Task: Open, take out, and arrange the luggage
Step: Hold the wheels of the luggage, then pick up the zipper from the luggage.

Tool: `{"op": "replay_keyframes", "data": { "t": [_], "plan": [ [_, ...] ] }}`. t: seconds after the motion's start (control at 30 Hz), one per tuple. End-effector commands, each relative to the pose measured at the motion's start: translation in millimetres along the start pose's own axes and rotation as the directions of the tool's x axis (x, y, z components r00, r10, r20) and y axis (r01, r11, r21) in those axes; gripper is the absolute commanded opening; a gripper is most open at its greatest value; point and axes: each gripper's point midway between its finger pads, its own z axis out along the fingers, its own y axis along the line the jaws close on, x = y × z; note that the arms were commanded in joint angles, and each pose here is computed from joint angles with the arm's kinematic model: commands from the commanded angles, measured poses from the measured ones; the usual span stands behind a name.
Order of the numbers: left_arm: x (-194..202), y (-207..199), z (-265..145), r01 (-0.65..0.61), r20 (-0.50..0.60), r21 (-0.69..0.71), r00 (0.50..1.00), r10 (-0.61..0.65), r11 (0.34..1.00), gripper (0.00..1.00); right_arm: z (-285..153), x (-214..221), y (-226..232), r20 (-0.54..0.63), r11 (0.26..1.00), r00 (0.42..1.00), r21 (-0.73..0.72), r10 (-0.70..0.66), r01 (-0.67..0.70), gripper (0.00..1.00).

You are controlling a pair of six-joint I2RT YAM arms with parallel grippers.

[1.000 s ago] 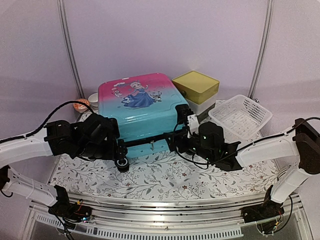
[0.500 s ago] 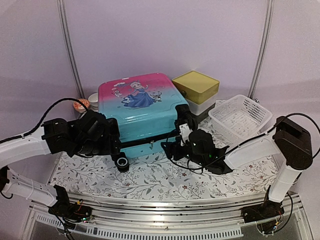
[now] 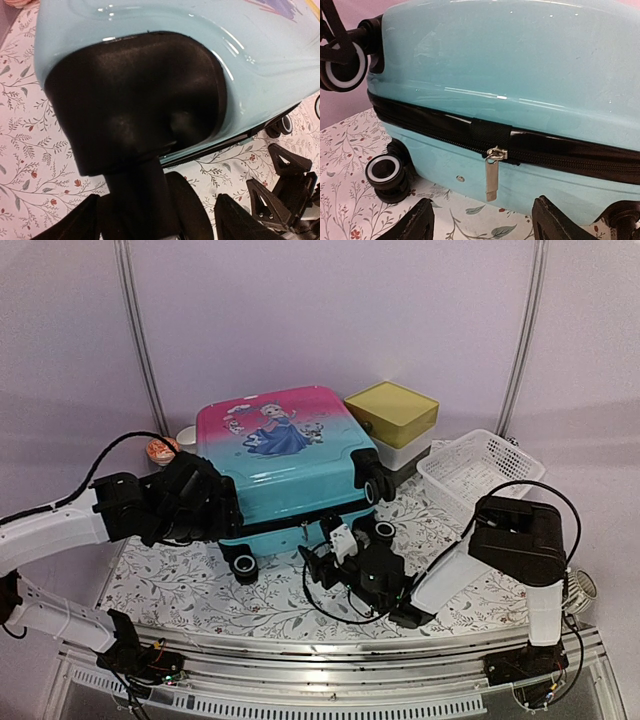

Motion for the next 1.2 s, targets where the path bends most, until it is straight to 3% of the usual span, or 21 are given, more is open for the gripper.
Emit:
{"op": "replay_keyframes", "data": {
  "t": [0.0,0.23,0.4,0.77,0.9,1.07,1.17],
  "plan": [
    [-11,-3,2,0.009,0.028,0.006,1.000,-0.009,1.000,0.79,13,-24,-10,0.124,0.996,0.992,0.087,-0.018,0.007,0.69],
    [-9,-1,4,0.014,0.024,0.005,1.000,-0.014,1.000,0.71,32,-19,-7,0.143,0.992,0.989,0.125,-0.045,0.027,0.65],
    [-8,0,5,0.018,0.021,0.004,1.000,-0.018,1.000,0.68,42,-12,-12,0.130,0.984,0.991,0.176,-0.038,0.015,0.57],
    [-3,3,10,0.026,0.020,0.005,0.999,-0.026,1.000,0.68,52,2,-14,0.120,0.978,0.993,0.206,-0.006,-0.019,0.52],
    [-4,6,9,0.029,0.027,-0.001,0.999,-0.029,1.000,0.67,54,-2,-16,0.137,0.978,0.991,0.208,0.002,-0.031,0.37],
    [-5,12,9,0.033,0.032,-0.007,0.999,-0.033,0.999,0.55,46,-10,-22,0.159,0.976,0.987,0.217,-0.003,-0.032,0.05],
    [-6,17,9,0.035,0.033,-0.010,0.999,-0.035,0.999,0.43,34,-16,-30,0.183,0.973,0.983,0.227,-0.010,-0.033,0.01]
  ]
}}
